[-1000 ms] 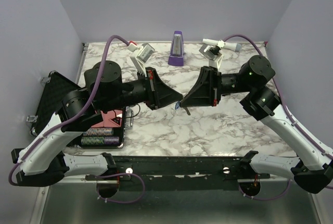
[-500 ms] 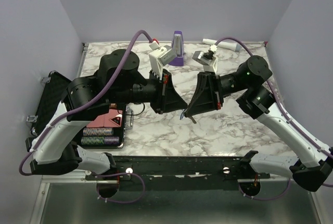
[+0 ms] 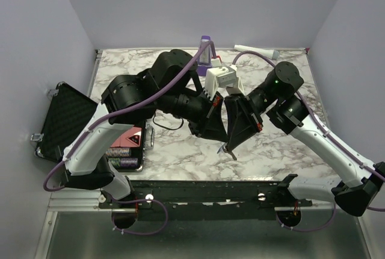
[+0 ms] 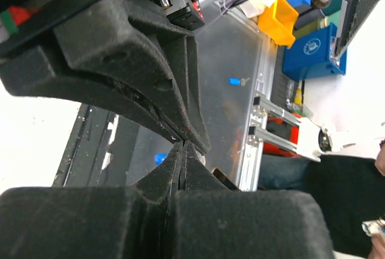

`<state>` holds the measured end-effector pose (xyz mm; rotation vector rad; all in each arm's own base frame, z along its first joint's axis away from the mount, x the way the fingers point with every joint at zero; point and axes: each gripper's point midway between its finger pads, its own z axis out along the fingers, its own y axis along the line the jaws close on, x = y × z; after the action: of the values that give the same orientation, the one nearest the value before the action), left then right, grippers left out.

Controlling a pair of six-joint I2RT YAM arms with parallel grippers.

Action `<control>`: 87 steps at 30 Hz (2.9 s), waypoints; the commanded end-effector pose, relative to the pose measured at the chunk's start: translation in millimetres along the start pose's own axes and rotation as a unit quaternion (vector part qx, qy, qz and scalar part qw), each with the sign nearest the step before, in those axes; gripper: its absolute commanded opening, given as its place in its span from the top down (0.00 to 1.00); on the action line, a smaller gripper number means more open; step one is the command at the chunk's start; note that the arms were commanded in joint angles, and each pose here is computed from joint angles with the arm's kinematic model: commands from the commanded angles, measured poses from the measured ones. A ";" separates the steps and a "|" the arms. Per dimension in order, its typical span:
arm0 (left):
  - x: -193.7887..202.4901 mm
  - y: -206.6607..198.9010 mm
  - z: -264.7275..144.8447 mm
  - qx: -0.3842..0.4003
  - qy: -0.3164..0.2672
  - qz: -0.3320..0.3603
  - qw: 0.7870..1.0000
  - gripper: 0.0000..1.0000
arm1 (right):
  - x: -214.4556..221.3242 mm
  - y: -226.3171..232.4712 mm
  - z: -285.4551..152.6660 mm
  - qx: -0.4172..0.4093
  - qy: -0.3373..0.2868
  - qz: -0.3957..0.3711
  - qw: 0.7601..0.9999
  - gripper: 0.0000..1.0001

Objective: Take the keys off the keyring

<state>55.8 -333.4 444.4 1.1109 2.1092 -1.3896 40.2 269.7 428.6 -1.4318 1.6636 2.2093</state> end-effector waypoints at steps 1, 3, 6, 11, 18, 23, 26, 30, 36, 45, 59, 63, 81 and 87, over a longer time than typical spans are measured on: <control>45.5 21.9 37.7 -0.001 0.135 -0.055 0.989 1.00 | -23.2 -6.0 4.6 0.016 -0.036 -0.024 0.999 0.99; 50.1 25.1 41.1 -0.006 0.148 -0.065 0.987 1.00 | -23.9 -7.6 4.7 0.016 -0.035 -0.024 0.999 0.99; 50.0 28.5 42.2 -0.018 0.150 -0.069 0.986 1.00 | -25.1 -11.0 5.0 0.019 -0.041 -0.024 0.999 0.99; 41.1 30.3 37.5 -0.035 0.133 -0.076 0.988 1.00 | -23.5 -13.7 5.2 0.025 -0.051 -0.021 0.998 0.99; 16.5 30.2 19.6 -0.053 0.063 -0.096 0.992 0.77 | -17.4 -14.8 4.7 0.042 -0.068 -0.018 0.997 0.99; -6.3 22.8 0.0 -0.039 -0.004 -0.106 0.994 0.55 | -18.8 -18.1 4.2 0.061 -0.082 -0.025 0.994 0.99; -13.2 17.3 -7.1 -0.024 -0.025 -0.105 0.994 0.51 | -19.5 -20.3 4.2 0.068 -0.082 -0.018 0.994 0.99; -9.9 15.0 -12.4 -0.019 -0.027 -0.098 0.995 0.51 | -22.9 -21.0 3.6 0.075 -0.084 -0.020 0.993 0.99; -5.9 12.4 -16.6 -0.011 -0.035 -0.086 0.996 0.51 | -25.5 -21.9 3.6 0.076 -0.083 -0.016 0.994 0.99; -26.6 7.9 -36.5 -0.026 -0.110 -0.075 0.991 0.34 | -32.3 -28.0 2.7 0.096 -0.096 -0.018 0.991 0.99; -17.8 12.4 -54.3 -0.037 -0.137 -0.056 0.988 0.40 | -43.2 -29.3 2.6 0.105 -0.107 -0.024 0.988 0.99; -11.8 18.6 -55.1 -0.047 -0.143 -0.066 0.986 0.44 | -52.1 -28.5 1.0 0.120 -0.126 -0.045 0.984 0.99; -11.1 24.0 -58.6 -0.048 -0.187 -0.086 0.977 0.62 | -59.7 -26.4 0.3 0.119 -0.149 -0.058 0.980 0.99; -9.9 25.9 -56.7 -0.049 -0.184 -0.085 0.978 0.71 | -61.6 -25.4 0.6 0.118 -0.151 -0.060 0.980 0.99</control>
<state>85.1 -281.9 453.7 0.6123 2.0438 -1.4131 88.4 310.5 443.2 -1.0609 1.6646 1.9813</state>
